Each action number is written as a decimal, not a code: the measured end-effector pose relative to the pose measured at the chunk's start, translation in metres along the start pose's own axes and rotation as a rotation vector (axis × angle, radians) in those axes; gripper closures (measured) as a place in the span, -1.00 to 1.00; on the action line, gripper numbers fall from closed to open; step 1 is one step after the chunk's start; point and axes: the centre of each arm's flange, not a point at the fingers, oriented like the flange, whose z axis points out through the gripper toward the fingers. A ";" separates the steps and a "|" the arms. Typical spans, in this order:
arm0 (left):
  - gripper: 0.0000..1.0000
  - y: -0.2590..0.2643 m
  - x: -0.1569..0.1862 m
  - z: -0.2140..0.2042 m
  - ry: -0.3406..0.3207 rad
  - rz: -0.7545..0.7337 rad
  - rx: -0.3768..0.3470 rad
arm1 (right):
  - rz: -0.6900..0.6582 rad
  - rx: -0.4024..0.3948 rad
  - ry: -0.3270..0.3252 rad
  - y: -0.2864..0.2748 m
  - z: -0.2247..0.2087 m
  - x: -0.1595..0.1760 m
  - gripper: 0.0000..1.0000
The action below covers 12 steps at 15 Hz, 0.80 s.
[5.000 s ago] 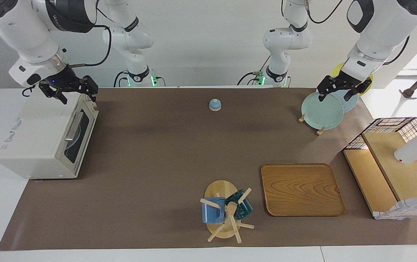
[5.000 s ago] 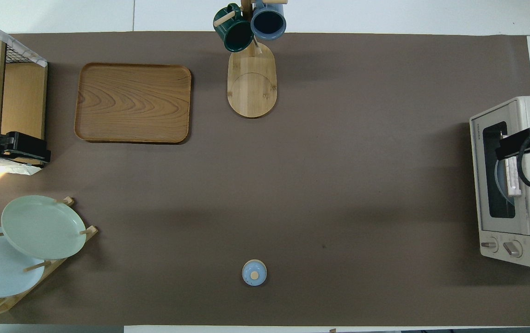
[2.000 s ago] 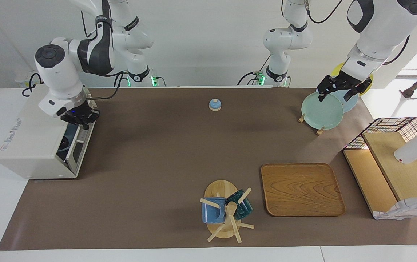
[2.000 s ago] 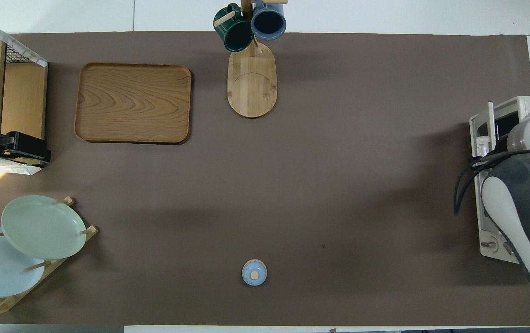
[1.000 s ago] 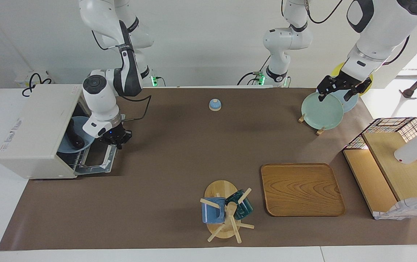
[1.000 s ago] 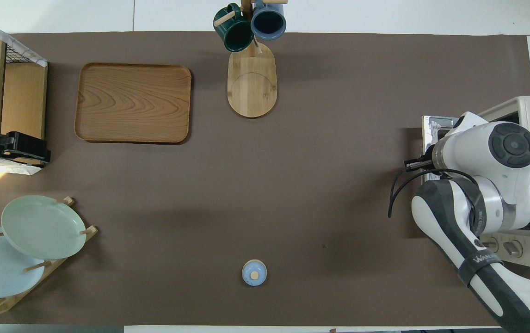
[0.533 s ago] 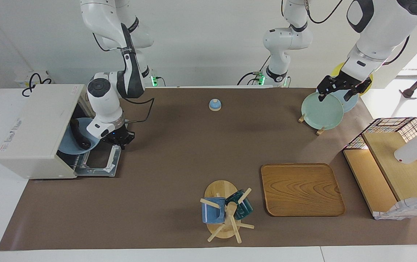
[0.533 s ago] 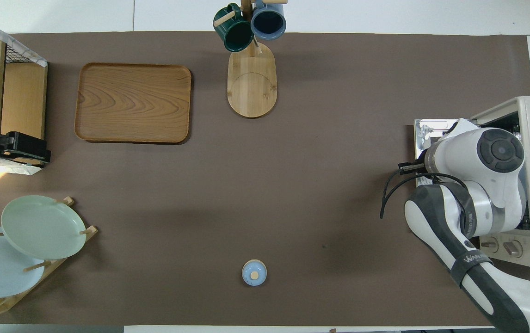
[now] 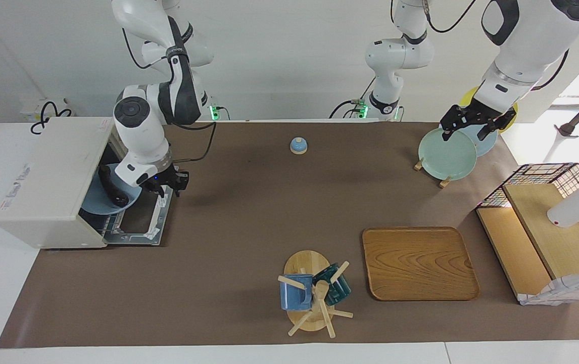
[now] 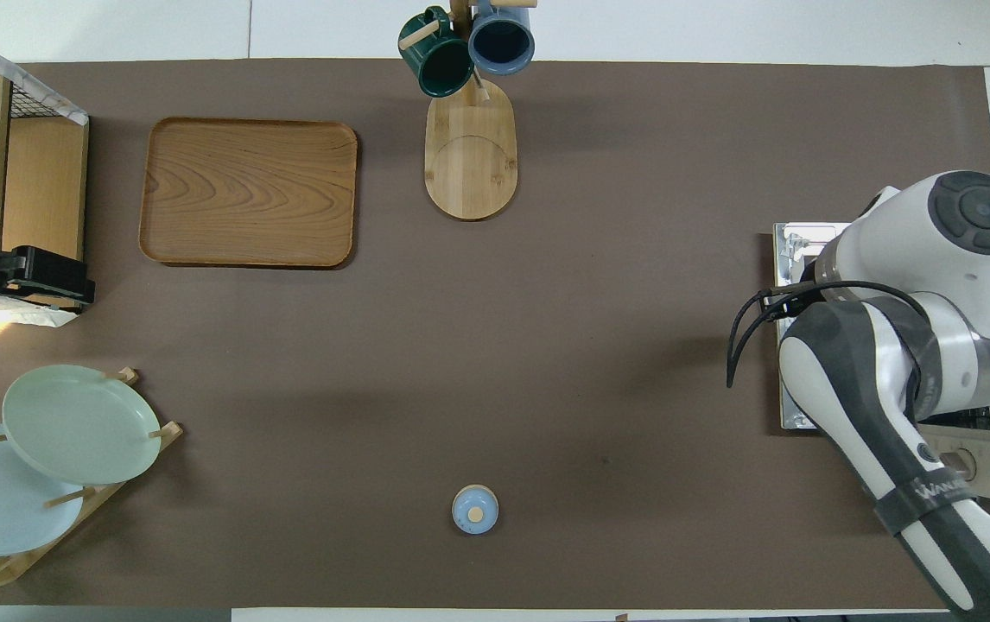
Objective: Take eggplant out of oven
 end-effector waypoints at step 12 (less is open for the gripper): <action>-1.00 0.000 0.000 0.000 0.000 0.000 0.000 | -0.003 0.027 0.000 0.099 0.029 -0.034 -0.08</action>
